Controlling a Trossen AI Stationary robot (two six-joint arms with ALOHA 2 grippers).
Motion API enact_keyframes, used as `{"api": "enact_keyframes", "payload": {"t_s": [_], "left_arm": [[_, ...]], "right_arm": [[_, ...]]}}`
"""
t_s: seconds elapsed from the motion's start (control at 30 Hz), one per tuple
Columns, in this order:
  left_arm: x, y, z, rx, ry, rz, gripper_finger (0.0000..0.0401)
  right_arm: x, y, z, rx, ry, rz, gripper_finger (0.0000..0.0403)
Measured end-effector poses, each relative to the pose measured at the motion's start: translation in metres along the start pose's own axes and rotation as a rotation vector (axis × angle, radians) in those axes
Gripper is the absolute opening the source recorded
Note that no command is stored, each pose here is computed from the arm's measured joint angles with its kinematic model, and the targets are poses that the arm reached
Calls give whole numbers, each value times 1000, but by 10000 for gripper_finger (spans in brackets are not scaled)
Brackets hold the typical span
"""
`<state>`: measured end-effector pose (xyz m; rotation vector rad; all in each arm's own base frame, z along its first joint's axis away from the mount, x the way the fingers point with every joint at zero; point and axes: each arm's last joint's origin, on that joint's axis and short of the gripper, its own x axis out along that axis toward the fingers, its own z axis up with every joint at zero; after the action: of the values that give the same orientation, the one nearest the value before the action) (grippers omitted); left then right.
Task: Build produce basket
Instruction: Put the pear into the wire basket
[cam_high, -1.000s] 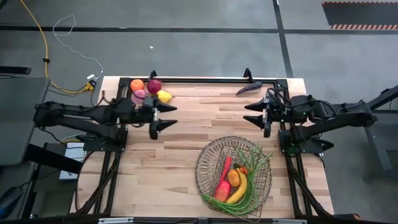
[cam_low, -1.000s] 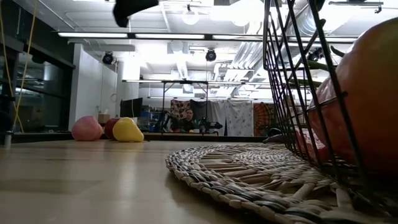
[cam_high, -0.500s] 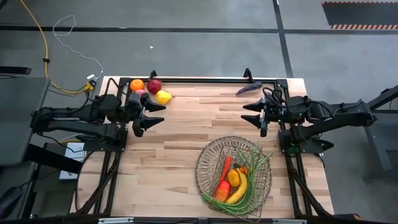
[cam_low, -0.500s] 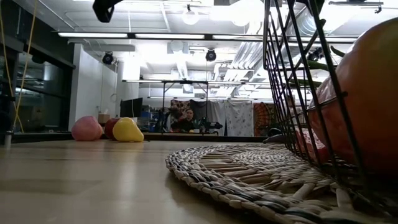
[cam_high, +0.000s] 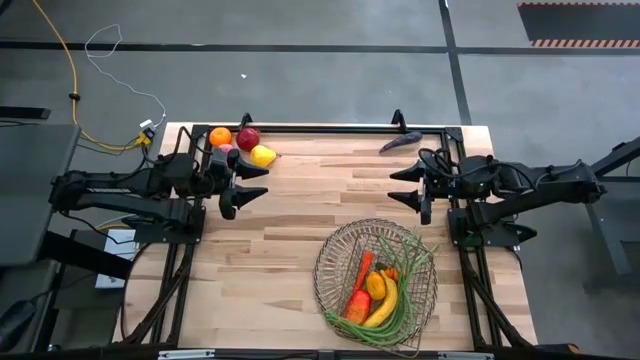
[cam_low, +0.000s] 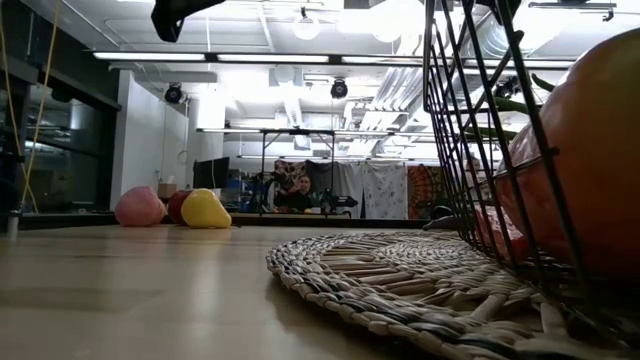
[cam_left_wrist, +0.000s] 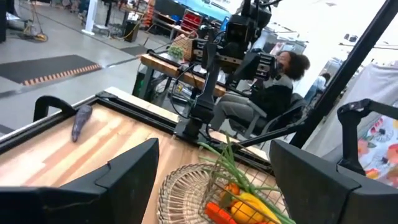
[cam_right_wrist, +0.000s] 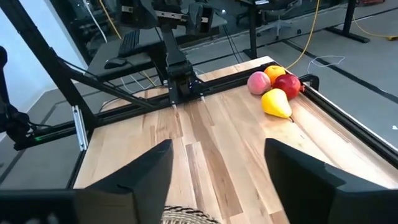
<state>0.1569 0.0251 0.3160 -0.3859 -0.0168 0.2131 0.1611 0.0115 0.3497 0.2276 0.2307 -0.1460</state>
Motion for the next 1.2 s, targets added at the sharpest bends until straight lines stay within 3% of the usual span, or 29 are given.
{"api": "enact_keyframes", "payload": {"t_s": [0.3, 0.47, 0.6, 0.73, 0.87, 1.03, 1.2], "left_arm": [[1, 3, 0, 33, -20, 88, 294], [8, 12, -1, -93, -69, 301, 294], [21, 25, 10, -142, 12, 478, 294], [33, 56, 24, -256, 223, 702, 294], [39, 105, 19, -314, 480, 896, 294], [48, 161, -1, -391, 650, 1029, 294], [54, 196, -20, -430, 727, 1136, 294]], "right_arm": [[0, -4, 0, 35, -27, -117, 388], [0, -4, 1, 80, -47, -141, 384], [0, -4, 1, 117, -50, -141, 381], [0, -4, 1, 76, -47, -143, 383], [0, -4, 1, 68, -47, -143, 383], [0, -4, 1, 70, -47, -142, 383], [0, -4, 1, 70, -47, -143, 383]]}}
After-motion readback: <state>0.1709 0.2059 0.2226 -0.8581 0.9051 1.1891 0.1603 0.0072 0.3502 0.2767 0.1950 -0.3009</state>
